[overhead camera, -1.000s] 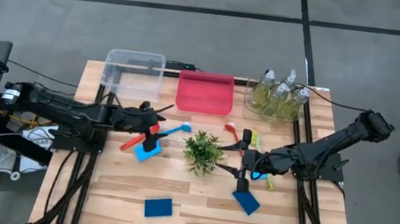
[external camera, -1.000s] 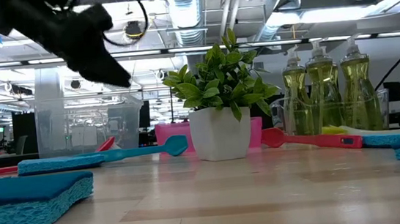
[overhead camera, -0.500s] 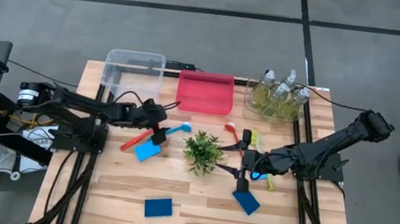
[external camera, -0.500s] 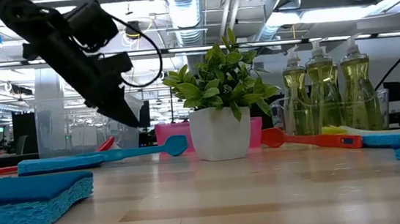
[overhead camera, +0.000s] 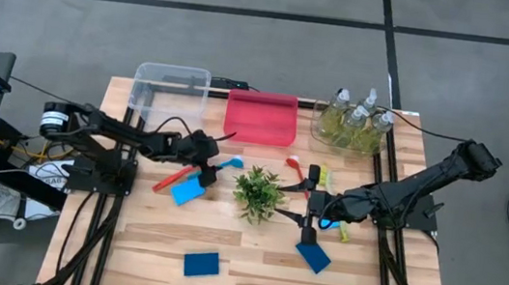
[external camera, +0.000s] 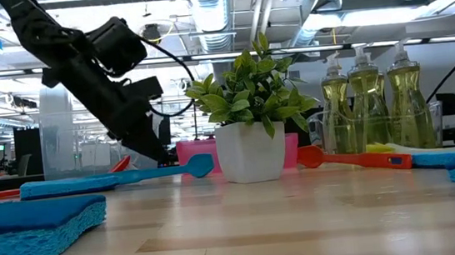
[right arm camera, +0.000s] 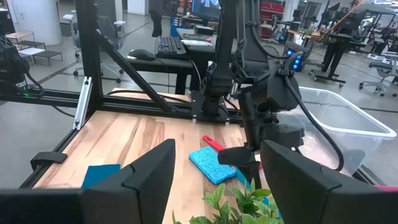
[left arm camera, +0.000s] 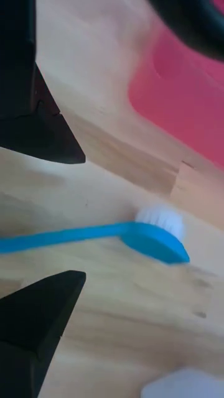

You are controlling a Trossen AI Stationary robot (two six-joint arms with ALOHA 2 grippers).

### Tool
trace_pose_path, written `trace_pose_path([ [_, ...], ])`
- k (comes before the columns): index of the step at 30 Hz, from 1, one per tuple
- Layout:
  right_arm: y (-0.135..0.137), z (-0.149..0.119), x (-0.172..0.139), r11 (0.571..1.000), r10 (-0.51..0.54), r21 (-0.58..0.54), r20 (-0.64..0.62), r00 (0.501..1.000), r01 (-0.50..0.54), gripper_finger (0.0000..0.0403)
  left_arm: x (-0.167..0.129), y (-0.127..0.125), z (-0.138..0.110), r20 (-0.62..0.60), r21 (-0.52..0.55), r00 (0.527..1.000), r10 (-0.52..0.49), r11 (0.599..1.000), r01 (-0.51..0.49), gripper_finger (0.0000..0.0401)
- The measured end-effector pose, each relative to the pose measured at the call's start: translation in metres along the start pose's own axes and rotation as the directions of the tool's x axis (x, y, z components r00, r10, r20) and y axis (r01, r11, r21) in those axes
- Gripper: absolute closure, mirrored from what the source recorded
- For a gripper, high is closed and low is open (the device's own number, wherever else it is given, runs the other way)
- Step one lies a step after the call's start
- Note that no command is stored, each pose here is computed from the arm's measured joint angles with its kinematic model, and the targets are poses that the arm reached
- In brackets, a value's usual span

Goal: Pick & Place Kitchen Sink Supplies
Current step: Put the blue dish brush into the left transparent bin

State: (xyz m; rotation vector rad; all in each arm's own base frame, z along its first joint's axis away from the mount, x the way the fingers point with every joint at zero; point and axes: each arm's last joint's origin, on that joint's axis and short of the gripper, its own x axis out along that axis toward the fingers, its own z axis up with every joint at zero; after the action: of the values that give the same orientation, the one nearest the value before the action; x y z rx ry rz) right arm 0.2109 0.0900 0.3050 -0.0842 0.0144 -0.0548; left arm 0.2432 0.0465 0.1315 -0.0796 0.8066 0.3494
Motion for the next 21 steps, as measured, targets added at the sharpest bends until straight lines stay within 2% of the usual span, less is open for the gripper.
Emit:
trace_pose_path([
  [4, 0.000, 0.000, 0.000, 1.000, 0.000, 0.000, 0.000, 1.000, 0.000, 0.0173, 0.005, 0.006, -0.002, -0.019, -0.016, 1.000, 0.019, 1.000, -0.020, 0.0103],
  [16, 0.000, 0.000, 0.000, 1.000, 0.000, 0.000, 0.000, 1.000, 0.000, 0.0173, 0.020, 0.007, -0.012, -0.085, -0.021, 0.996, -0.016, 1.000, 0.014, 0.0104],
  [21, 0.000, 0.000, 0.000, 1.000, 0.000, 0.000, 0.000, 1.000, 0.000, 0.0173, 0.017, 0.007, -0.009, -0.063, -0.024, 0.998, -0.018, 1.000, 0.017, 0.0126],
])
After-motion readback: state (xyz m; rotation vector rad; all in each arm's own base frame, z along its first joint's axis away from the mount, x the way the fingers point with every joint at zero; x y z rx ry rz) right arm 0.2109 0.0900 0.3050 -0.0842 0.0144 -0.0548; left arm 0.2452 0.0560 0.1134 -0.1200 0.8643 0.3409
